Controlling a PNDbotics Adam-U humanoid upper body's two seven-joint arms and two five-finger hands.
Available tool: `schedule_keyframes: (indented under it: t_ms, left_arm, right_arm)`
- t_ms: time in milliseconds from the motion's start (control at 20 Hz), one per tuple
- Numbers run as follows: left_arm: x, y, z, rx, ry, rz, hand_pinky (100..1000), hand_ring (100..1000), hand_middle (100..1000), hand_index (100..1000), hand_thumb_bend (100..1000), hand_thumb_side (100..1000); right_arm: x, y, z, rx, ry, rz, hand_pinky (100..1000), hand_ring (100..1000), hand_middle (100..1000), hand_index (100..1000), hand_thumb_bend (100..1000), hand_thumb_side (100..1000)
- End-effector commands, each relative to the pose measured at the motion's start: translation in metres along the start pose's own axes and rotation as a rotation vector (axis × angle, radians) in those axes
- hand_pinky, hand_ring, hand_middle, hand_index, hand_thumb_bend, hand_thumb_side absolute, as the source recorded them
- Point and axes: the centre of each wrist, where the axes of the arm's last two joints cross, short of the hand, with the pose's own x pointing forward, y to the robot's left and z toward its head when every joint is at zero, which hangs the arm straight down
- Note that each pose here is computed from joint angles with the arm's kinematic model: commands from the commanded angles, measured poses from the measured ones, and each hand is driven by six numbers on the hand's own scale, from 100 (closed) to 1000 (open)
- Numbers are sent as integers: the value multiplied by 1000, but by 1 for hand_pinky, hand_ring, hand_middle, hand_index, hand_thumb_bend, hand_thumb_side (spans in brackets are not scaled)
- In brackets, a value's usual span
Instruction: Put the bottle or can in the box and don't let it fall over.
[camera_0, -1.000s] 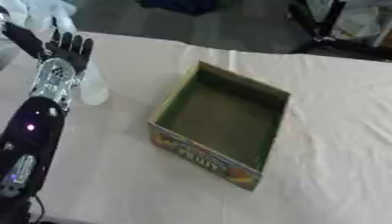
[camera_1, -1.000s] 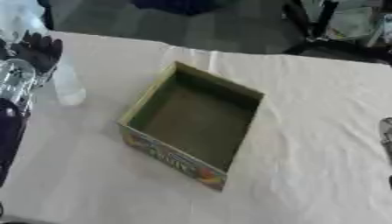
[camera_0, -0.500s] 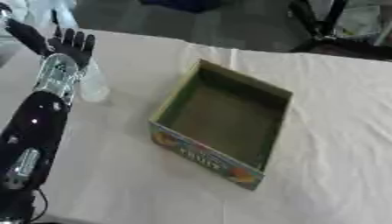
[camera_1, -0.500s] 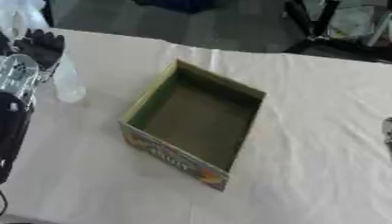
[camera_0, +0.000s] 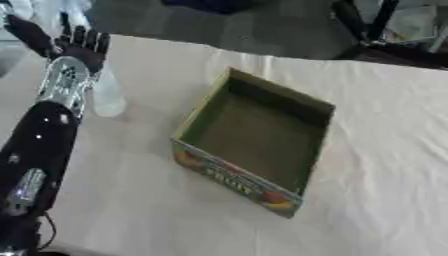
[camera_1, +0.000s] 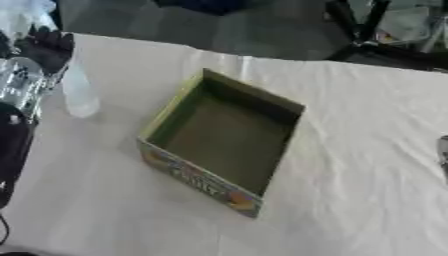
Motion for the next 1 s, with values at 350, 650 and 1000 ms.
schedule_keyframes:
  t_ms: [350,650,1000]
  left_arm:
    - [16,-36,10,-117,-22,-2,100,100,100,968,618,1000]
    - [17,-57,16,-184,-22,-5,100,100,100,968,610,1000]
    - [1,-87,32,-283,35,-1,100,100,100,972,610,1000]
  right_arm:
    - [9,0,-6,9,-37,-12,993,933,942,846,438,441]
    - [9,1,-6,11,-35,-13,993,933,942,846,437,441]
    - [10,2,-7,10,-39,-20,992,933,940,847,436,441]
